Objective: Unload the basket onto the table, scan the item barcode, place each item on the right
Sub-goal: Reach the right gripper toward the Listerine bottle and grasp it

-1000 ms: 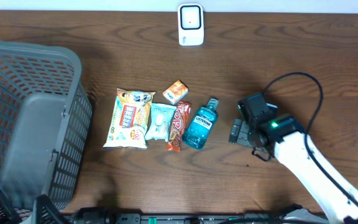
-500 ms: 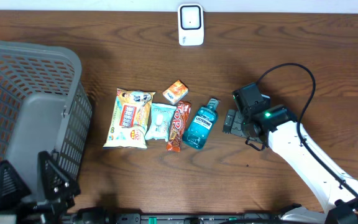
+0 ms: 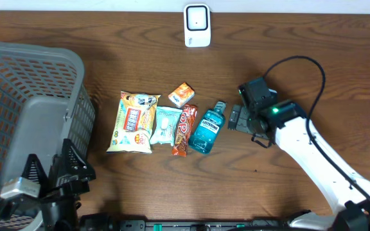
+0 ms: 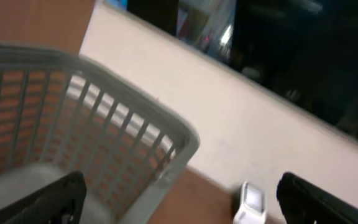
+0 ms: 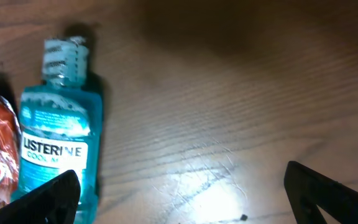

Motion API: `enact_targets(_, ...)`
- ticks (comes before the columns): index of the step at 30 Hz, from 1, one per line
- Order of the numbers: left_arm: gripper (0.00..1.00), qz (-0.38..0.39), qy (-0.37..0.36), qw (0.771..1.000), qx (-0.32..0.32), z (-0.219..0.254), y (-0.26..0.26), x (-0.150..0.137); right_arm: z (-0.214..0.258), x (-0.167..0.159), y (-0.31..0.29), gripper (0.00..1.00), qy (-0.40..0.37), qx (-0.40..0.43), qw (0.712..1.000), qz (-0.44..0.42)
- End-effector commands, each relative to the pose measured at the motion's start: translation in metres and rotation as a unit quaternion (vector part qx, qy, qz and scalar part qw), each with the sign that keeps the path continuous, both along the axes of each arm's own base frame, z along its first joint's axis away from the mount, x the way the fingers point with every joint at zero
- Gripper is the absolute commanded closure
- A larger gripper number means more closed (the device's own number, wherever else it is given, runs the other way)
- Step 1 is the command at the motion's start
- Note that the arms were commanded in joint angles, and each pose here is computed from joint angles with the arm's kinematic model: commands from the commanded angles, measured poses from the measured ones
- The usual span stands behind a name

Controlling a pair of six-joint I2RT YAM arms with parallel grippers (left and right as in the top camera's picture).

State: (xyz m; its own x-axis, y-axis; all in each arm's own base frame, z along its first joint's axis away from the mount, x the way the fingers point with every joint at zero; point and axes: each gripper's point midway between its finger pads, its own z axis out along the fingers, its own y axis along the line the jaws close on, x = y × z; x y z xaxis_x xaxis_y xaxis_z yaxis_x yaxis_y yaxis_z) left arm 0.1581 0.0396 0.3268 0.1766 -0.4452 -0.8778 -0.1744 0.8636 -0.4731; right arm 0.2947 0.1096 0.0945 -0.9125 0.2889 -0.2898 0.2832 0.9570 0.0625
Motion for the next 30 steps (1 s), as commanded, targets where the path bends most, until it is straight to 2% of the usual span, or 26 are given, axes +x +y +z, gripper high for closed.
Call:
enact_targets(1,0.02,0.005,0.029,1.000,-0.007,-0.016,0.002,0.001,-0.013,0.006,0.024,0.04,0.022,-0.014,0.999,0.035)
enact_targets(5,0.02,0.000,0.044,0.999,-0.008,-0.026,0.001,0.006,-0.028,0.016,0.064,0.05,0.049,-0.023,0.997,0.047)
enact_targets(7,0.02,-0.030,0.046,0.998,-0.005,-0.028,-0.009,0.009,-0.034,0.022,0.076,0.05,0.057,-0.025,0.997,0.048)
enact_targets(9,0.02,-0.088,0.031,0.993,0.076,-0.015,-0.031,0.011,-0.041,0.028,0.088,0.07,0.066,-0.023,0.996,0.048)
enact_targets(11,0.02,-0.154,-0.009,0.971,0.184,0.005,-0.059,0.008,-0.043,0.030,0.093,0.07,0.066,-0.022,0.996,0.050)
enact_targets(12,0.02,-0.178,-0.035,0.960,0.215,0.017,-0.071,0.004,-0.042,0.031,0.095,0.06,0.063,-0.020,0.997,0.048)
enact_targets(15,0.02,-0.228,-0.084,0.941,0.237,0.036,-0.092,-0.005,-0.040,0.033,0.096,0.06,0.059,-0.016,0.997,0.043)
enact_targets(17,0.02,-0.250,-0.073,0.937,0.234,0.028,-0.098,-0.005,-0.040,0.033,0.096,0.05,0.059,-0.017,0.997,0.044)
enact_targets(20,0.02,-0.277,-0.009,0.938,0.211,-0.006,-0.101,0.003,-0.040,0.032,0.096,0.04,0.061,-0.018,0.997,0.044)
enact_targets(24,0.02,-0.302,0.039,0.934,0.187,-0.035,-0.103,0.016,-0.040,0.032,0.095,0.03,0.061,-0.018,0.997,0.044)
enact_targets(26,0.02,-0.268,0.072,0.945,0.174,-0.050,-0.089,0.029,-0.041,0.030,0.093,0.03,0.067,-0.022,0.997,0.044)
enact_targets(28,0.02,-0.185,0.112,0.969,0.116,-0.064,-0.057,0.042,-0.041,0.027,0.089,0.02,0.071,-0.032,0.996,0.044)
enact_targets(30,0.02,-0.118,0.125,0.981,0.095,-0.068,-0.034,0.046,-0.041,0.026,0.086,0.01,0.073,-0.041,0.995,0.051)
